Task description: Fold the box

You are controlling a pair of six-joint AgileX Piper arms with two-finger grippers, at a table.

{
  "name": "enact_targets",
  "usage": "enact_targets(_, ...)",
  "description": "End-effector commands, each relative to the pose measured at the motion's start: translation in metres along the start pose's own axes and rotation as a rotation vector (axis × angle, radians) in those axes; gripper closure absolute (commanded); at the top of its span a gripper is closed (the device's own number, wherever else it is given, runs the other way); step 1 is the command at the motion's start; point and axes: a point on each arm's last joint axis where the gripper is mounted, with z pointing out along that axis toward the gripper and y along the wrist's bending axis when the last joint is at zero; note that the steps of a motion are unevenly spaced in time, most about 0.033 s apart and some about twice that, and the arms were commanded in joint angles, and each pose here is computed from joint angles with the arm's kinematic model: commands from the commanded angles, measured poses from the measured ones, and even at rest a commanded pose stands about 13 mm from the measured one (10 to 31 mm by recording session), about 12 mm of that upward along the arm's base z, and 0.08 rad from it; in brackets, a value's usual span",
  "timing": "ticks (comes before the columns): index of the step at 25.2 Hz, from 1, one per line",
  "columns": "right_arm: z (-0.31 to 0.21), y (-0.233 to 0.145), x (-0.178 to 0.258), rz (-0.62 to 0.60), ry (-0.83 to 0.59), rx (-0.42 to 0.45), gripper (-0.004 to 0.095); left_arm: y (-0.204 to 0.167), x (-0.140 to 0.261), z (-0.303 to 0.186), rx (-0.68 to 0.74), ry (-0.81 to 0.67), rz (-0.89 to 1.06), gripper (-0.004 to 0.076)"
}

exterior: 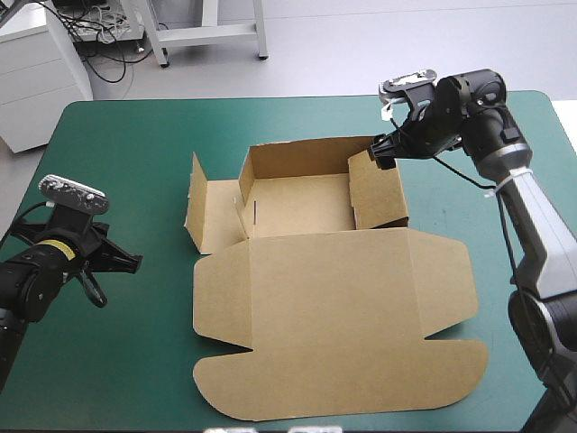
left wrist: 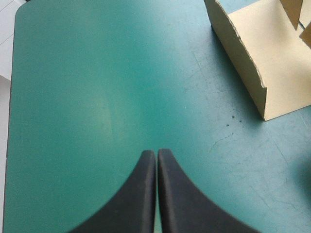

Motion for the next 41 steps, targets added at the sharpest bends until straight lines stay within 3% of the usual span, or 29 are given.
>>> enact_targets(1,0.001,-0.001,-0.005,0.012,-0.01,-0.006,0.0056,0.004,-0.012,-0.01,-0.021,-0.102,-0.021,0.073)
enact_targets(10,0.075,-0.016,-0.002,0.111,0.137,-0.09,0.0111,0.004,-0.012,-0.01,-0.02,-0.097,-0.025,0.073)
enact_targets(18,0.091,-0.027,0.001,0.126,0.169,-0.095,0.0221,0.004,-0.012,-0.01,-0.02,-0.099,-0.027,0.073)
enact_targets(20,0.096,-0.027,0.002,0.126,0.178,-0.099,0.0284,0.004,-0.012,-0.01,-0.02,-0.101,-0.027,0.073)
enact_targets(28,0.098,-0.024,0.002,0.113,0.175,-0.127,0.0724,0.004,-0.012,-0.01,-0.02,-0.101,-0.027,0.073)
enact_targets(33,0.098,-0.023,0.001,0.103,0.166,-0.139,0.092,0.003,-0.012,-0.01,-0.013,-0.102,-0.041,0.073)
enact_targets(38,0.086,-0.033,-0.001,0.119,0.139,-0.147,0.093,0.002,-0.011,-0.01,0.001,-0.088,-0.054,0.073)
enact_targets(41,0.062,-0.041,-0.004,0.109,0.064,-0.212,0.093,0.001,-0.009,-0.01,0.005,-0.068,-0.054,0.073)
